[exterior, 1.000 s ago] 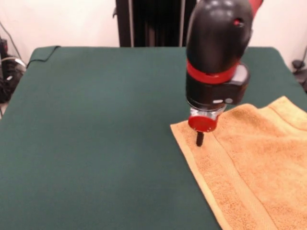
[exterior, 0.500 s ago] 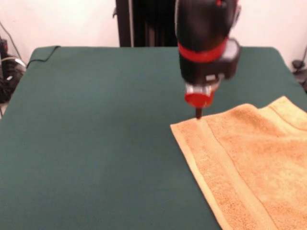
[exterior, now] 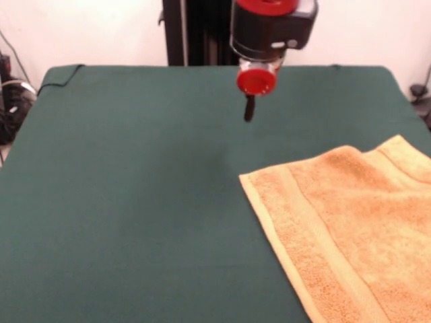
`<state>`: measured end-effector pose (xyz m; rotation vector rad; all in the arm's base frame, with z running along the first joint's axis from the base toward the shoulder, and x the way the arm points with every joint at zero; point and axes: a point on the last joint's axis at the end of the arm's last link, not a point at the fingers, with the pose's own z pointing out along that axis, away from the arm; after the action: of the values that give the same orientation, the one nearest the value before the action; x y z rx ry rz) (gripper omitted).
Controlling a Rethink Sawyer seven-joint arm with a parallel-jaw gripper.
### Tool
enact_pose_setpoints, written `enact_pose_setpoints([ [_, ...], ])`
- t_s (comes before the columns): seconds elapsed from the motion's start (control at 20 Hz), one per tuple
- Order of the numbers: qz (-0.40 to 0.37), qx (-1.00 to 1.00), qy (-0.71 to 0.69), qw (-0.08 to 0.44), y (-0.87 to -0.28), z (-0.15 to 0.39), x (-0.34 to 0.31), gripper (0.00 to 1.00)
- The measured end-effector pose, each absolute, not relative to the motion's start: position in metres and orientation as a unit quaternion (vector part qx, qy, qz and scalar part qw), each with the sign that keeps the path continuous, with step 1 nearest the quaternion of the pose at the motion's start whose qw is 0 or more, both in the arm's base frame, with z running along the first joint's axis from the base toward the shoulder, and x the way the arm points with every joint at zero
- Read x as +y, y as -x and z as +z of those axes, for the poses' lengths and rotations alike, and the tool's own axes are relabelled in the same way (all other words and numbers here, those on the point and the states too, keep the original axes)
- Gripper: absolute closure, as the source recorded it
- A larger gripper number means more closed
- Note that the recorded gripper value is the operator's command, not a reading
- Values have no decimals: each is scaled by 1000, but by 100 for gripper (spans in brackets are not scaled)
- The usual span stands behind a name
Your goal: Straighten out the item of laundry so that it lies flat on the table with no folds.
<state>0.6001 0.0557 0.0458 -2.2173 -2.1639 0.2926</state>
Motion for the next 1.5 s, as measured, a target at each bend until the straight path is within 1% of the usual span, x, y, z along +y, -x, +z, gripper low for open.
enact_pose_setpoints([
  [0.05,89,-707,701,-1,-603,45,57,0],
  [0.1,63,-759,644,-69,-616,38,67,0],
  [0.25,37,-799,588,-119,-620,26,85,0],
  [0.3,24,-823,549,-143,-615,13,104,0],
  [0.45,24,-835,530,-146,-606,0,117,0],
  [0.65,40,-848,512,-130,-582,-24,133,0],
  [0.85,57,-844,523,-102,-568,-38,137,0],
  [0.9,65,-837,537,-87,-564,-43,133,0],
  [1.05,70,-830,549,-75,-563,-48,128,0],
  [1.5,70,-824,557,-78,-572,-49,128,0],
])
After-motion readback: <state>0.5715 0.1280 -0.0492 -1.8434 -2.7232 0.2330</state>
